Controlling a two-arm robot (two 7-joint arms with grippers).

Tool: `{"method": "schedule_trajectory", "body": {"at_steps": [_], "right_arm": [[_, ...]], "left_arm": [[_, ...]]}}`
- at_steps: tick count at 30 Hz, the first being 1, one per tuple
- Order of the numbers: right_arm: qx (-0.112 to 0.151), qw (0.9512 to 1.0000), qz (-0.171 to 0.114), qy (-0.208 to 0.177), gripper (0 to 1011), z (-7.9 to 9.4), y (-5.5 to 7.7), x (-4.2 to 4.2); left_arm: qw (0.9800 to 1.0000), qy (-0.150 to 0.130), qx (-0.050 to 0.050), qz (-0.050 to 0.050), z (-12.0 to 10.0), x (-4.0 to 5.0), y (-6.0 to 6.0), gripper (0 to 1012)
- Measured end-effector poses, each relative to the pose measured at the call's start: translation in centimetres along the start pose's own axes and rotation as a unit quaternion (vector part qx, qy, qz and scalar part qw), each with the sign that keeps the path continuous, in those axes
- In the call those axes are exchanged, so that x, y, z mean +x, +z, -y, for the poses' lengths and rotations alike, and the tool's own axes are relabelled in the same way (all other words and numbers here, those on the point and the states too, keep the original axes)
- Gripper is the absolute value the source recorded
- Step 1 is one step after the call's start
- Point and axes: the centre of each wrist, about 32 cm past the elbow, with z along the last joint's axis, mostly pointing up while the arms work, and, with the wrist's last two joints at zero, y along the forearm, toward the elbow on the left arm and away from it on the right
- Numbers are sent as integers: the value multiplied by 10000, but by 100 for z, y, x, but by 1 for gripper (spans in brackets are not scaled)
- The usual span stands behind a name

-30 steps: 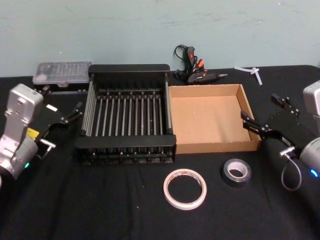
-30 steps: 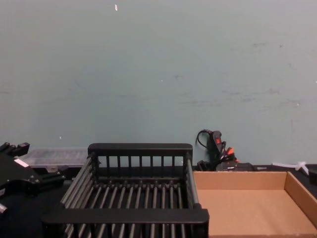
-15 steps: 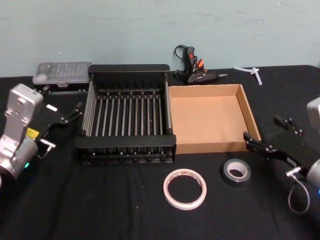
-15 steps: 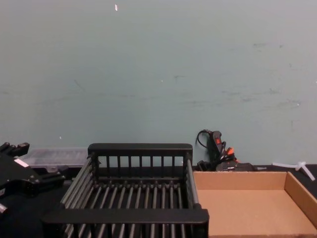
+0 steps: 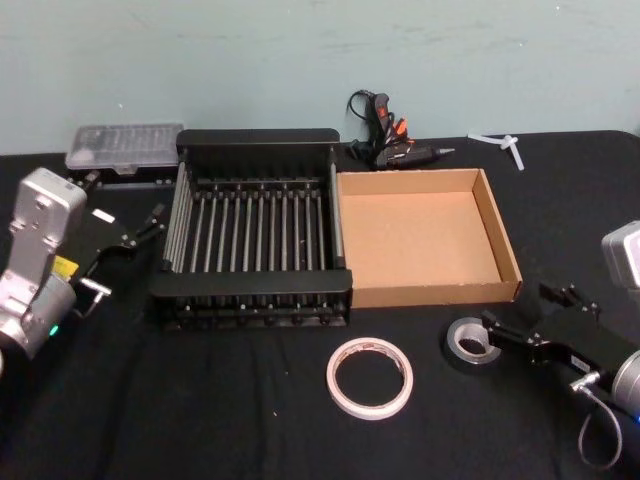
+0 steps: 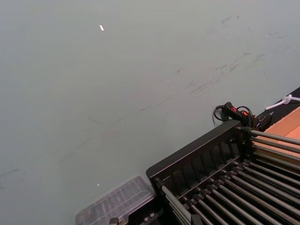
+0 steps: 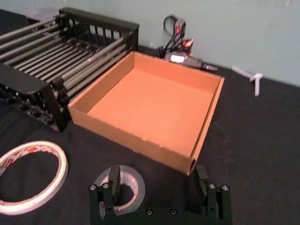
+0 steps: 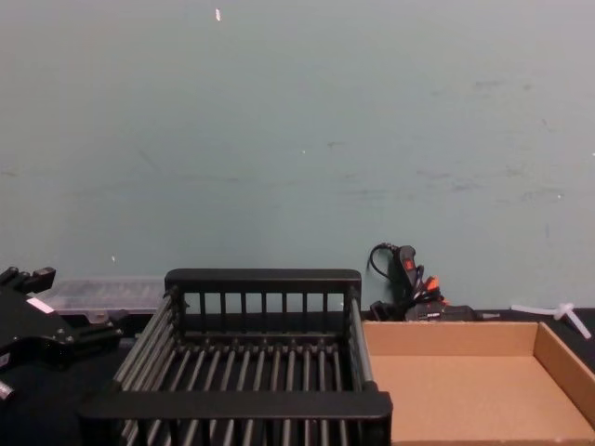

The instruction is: Pick up the white tape and place it into the black box , Pick up the silver tape and place it into the brown box.

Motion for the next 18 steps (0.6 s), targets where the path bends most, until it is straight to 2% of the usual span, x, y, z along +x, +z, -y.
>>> {"method": "schedule_trajectory", "body": {"at_steps": [8,18], "right_arm": [[-280,9994,-192,71,1002,-45,-43,-13],[-411,9988,-261,92,1002,-110,-81,-1]], "left_arm": [[10000,0,0,0,0,0,0,1001],[10000,0,0,0,0,0,0,1001]]}}
